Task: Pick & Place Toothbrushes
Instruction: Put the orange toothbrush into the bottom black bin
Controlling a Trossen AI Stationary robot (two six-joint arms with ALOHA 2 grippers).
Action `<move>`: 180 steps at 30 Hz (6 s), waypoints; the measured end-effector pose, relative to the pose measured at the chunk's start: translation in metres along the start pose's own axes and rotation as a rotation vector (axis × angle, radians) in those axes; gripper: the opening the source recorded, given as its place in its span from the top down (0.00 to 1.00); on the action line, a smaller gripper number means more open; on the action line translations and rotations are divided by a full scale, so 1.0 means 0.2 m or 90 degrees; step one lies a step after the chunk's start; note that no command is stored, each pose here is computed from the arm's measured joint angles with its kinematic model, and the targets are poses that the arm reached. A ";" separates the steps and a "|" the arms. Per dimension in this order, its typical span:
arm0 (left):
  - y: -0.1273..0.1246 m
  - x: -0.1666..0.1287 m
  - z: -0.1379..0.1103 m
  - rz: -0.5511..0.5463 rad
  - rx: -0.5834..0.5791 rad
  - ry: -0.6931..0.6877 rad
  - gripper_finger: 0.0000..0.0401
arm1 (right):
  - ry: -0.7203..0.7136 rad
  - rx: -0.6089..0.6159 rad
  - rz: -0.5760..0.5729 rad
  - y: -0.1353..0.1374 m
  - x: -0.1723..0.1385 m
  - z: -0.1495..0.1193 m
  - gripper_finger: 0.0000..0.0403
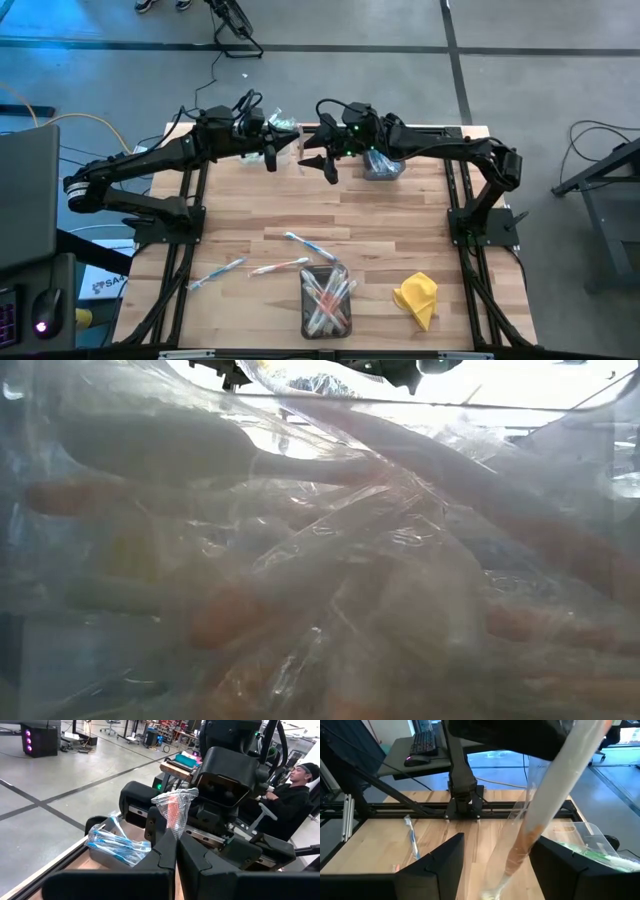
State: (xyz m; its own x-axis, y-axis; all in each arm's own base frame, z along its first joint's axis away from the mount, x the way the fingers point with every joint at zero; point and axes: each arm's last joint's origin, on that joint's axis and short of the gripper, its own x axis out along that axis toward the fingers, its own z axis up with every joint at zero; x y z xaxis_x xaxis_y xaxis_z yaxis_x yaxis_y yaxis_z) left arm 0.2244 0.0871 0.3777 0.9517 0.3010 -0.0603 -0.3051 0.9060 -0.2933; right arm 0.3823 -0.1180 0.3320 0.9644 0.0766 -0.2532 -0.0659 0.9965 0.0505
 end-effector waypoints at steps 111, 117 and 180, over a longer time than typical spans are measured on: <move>-0.02 -0.42 0.03 0.116 0.085 0.055 0.75 | 0.034 0.064 -0.089 -0.02 0.00 -0.02 0.98; -0.02 -0.52 0.02 0.119 0.085 0.062 0.75 | 0.030 0.126 -0.106 -0.02 0.00 -0.02 0.98; 0.00 -0.43 -0.02 0.134 -0.019 0.106 0.75 | 0.261 0.402 -0.176 1.55 -0.13 -0.34 0.98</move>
State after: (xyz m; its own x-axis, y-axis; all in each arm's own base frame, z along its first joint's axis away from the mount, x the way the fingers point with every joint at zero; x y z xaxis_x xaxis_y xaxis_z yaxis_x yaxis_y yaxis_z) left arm 0.1434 0.0595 0.3799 0.8606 0.4266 -0.2783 -0.4981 0.8190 -0.2848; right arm 0.3189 0.1902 0.2896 0.7454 -0.0419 -0.6653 0.4369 0.7845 0.4401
